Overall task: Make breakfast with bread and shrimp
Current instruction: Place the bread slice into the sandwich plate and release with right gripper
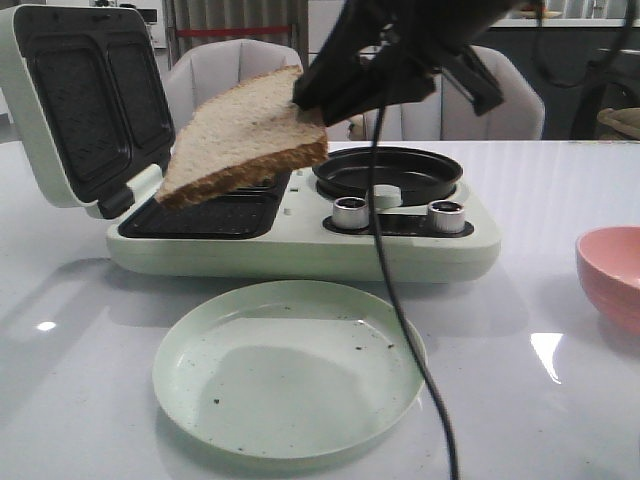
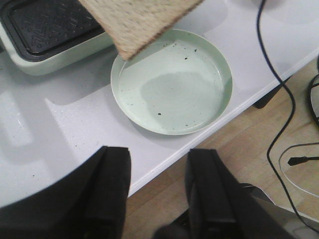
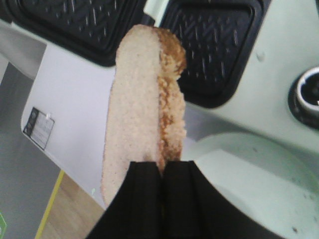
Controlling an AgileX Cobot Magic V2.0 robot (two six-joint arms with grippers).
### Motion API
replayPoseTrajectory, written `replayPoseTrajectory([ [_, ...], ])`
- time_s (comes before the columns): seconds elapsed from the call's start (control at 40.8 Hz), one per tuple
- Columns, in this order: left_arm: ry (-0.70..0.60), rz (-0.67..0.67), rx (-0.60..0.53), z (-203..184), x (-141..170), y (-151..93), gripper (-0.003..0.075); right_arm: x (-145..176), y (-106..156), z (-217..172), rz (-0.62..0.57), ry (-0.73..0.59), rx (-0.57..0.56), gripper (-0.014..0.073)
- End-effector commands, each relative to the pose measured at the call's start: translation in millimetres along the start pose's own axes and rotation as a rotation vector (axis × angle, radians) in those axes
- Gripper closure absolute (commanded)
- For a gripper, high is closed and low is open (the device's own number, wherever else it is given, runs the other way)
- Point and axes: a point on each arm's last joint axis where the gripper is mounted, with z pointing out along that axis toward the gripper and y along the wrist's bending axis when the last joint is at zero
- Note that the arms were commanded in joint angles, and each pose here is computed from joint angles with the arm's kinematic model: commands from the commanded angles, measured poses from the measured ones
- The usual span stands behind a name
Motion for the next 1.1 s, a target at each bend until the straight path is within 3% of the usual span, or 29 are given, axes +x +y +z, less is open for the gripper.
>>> replayPoseTrajectory([
  [0.0, -0.099, 0.005, 0.016, -6.7, -13.1, -1.9, 0.0391, -35.0, 16.8, 5.6, 0.048, -0.149, -0.057, 0.056],
  [0.172, -0.099, 0.005, 0.016, -6.7, -13.1, -1.9, 0.0391, -62.9, 11.7, 46.5, 0.096, -0.189, -0.069, 0.056],
  [0.393, -0.099, 0.009, 0.012, -6.7, -13.1, -1.6, 0.0391, -75.9, -2.3, 95.4, 0.103, -0.144, -0.08, 0.0545],
  [0.466, -0.1, 0.012, 0.009, -6.7, -13.2, -1.3, 0.0391, -74.8, -8.0, 107.6, 0.108, -0.122, -0.079, 0.0452],
  [0.613, -0.102, 0.021, -0.001, -6.7, -13.4, -0.5, 0.0391, -72.9, -23.5, 121.6, 0.128, -0.134, -0.038, 0.0171],
  [0.687, -0.103, 0.026, -0.006, -6.7, -13.5, -0.1, 0.0391, -72.7, -26.1, 120.5, 0.133, -0.113, -0.045, 0.0104],
  [0.761, -0.103, 0.027, -0.007, -6.8, -13.5, 0.0, 0.0391, -74.7, -25.2, 116.3, 0.126, -0.103, -0.057, 0.01],
  [1.08, -0.104, 0.041, -0.021, -6.8, -13.6, 1.3, 0.0391, -83.8, 18.1, 52.5, -0.289, -0.069, -0.072, 0.0101],
])
